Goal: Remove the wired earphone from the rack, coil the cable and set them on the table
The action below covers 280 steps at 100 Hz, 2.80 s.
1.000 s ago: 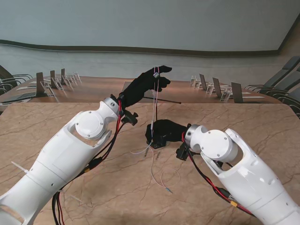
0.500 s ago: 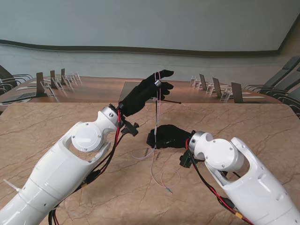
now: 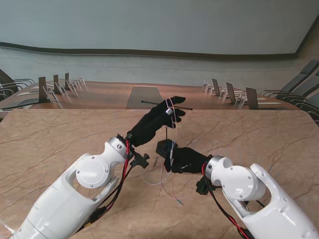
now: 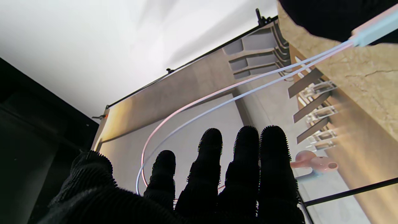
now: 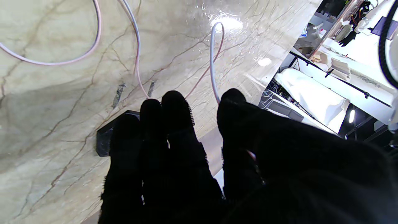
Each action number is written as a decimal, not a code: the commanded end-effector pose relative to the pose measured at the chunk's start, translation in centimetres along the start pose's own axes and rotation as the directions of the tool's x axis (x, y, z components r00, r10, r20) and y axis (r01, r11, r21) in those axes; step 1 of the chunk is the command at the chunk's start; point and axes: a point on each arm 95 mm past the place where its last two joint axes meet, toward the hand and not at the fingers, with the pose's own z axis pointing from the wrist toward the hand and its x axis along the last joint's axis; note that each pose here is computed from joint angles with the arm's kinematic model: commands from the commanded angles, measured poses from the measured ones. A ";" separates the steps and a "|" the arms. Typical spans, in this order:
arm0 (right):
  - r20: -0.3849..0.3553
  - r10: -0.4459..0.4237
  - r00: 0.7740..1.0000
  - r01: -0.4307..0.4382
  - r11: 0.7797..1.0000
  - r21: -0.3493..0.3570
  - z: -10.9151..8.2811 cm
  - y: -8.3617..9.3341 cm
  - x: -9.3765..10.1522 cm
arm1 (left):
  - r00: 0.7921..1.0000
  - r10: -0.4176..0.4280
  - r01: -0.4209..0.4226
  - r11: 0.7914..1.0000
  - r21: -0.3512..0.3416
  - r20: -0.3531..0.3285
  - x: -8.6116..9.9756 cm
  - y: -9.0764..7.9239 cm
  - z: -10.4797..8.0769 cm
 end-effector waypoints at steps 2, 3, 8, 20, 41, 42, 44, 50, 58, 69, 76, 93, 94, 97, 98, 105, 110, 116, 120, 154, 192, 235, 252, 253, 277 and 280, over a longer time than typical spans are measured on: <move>0.020 0.014 1.000 -0.014 1.000 0.004 -0.1 -1.0 -0.5 | 1.000 -0.018 0.018 1.000 -0.010 0.019 -0.5 1.2 -0.6; 0.023 0.015 1.000 -0.015 1.000 0.004 -0.1 -1.1 -0.6 | 1.000 -0.020 0.020 1.000 -0.009 0.020 -0.5 1.2 -0.7; 0.030 0.021 0.999 -0.021 1.000 0.000 -0.1 -1.3 -0.7 | 0.999 -0.029 0.030 1.000 -0.003 0.024 -0.7 1.5 -0.8; 0.045 0.019 0.999 -0.019 1.000 -0.003 -0.3 -1.6 -1.1 | 0.999 -0.043 0.043 0.999 0.004 0.025 -0.9 1.9 -0.9; 0.073 -0.004 0.997 0.003 1.000 0.017 -0.3 -1.8 -1.6 | 0.997 -0.071 0.071 0.997 0.003 0.018 -0.9 2.5 -0.2; 0.075 -0.004 0.997 0.003 1.000 0.018 -0.3 -1.9 -1.6 | 0.997 -0.073 0.073 0.997 0.001 0.018 -0.9 2.5 -0.2; 0.079 -0.005 0.997 0.003 1.000 0.020 -0.2 -1.9 -1.7 | 0.997 -0.075 0.075 0.997 -0.001 0.018 -0.8 2.5 -0.1; 0.092 -0.006 0.996 0.004 1.000 0.025 -0.1 -2.0 -2.1 | 0.997 -0.078 0.078 0.997 -0.006 0.015 -0.8 2.6 0.1; 0.104 -0.010 0.995 0.007 1.000 0.026 -0.1 -2.0 -2.5 | 0.997 -0.082 0.082 0.996 -0.014 0.014 -0.7 2.8 0.4; 0.111 -0.033 0.993 0.030 0.999 0.033 -0.1 -2.0 -3.0 | 0.996 -0.085 0.085 0.996 -0.020 0.015 -0.7 2.8 0.6; 0.109 -0.047 0.993 0.045 0.999 0.027 -0.2 -2.0 -3.3 | 0.996 -0.087 0.087 0.996 -0.022 0.015 -0.7 2.8 0.8; 0.100 -0.074 0.992 0.072 0.997 0.023 -0.5 -1.9 -3.9 | 0.996 -0.088 0.088 0.996 -0.023 0.017 -0.8 2.8 1.0; 0.099 -0.075 0.992 0.073 0.997 0.022 -0.5 -1.9 -3.9 | 0.996 -0.088 0.088 0.996 -0.022 0.017 -0.8 2.8 1.0; 0.098 -0.079 0.992 0.077 0.997 0.020 -0.6 -1.9 -4.0 | 0.996 -0.088 0.088 0.996 -0.023 0.019 -0.9 2.9 1.1; 0.097 -0.079 0.992 0.078 0.997 0.019 -0.6 -1.9 -4.0 | 0.996 -0.088 0.088 0.996 -0.023 0.020 -0.9 2.9 1.1; 0.094 -0.075 0.993 0.074 0.997 0.007 -0.5 -1.8 -4.1 | 0.996 -0.090 0.090 0.996 -0.024 0.024 -1.0 2.9 1.1; 0.091 -0.059 0.994 0.060 0.998 -0.012 -0.4 -1.8 -4.1 | 0.995 -0.091 0.092 0.995 -0.024 0.027 -1.1 3.0 1.2; 0.087 -0.046 0.995 0.048 0.999 -0.023 -0.4 -1.8 -4.2 | 0.995 -0.092 0.093 0.995 -0.026 0.028 -1.1 3.0 1.2; 0.084 -0.045 0.995 0.048 0.998 -0.029 -0.3 -1.8 -4.2 | 0.995 -0.093 0.094 0.995 -0.027 0.028 -1.1 3.1 1.3; 0.050 -0.042 0.998 0.046 0.996 -0.074 1.0 -2.3 -3.9 | 0.994 -0.104 0.104 0.994 -0.038 0.022 -0.9 3.6 1.8; 0.075 -0.067 0.995 0.073 0.994 -0.080 1.9 -2.3 -4.6 | 0.989 -0.144 0.146 0.988 -0.053 0.038 -0.8 4.9 1.6; 0.104 -0.088 0.991 0.094 0.994 -0.060 2.9 -2.2 -4.7 | 0.987 -0.161 0.163 0.984 -0.075 0.031 -0.2 6.1 0.6; 0.125 -0.093 0.988 0.100 0.994 -0.053 3.4 -2.0 -5.1 | 0.986 -0.166 0.169 0.982 -0.086 0.031 -0.1 6.6 0.3; 0.127 -0.092 0.988 0.100 0.994 -0.053 3.4 -2.0 -5.1 | 0.985 -0.167 0.169 0.982 -0.087 0.031 -0.1 6.6 0.2; 0.160 -0.103 0.982 0.115 0.991 -0.066 4.0 -1.1 -5.9 | 0.984 -0.178 0.180 0.979 -0.096 0.030 0.1 7.2 -0.2; 0.165 -0.105 0.981 0.118 0.991 -0.069 4.1 -1.0 -6.0 | 0.983 -0.180 0.182 0.978 -0.099 0.030 0.1 7.2 -0.2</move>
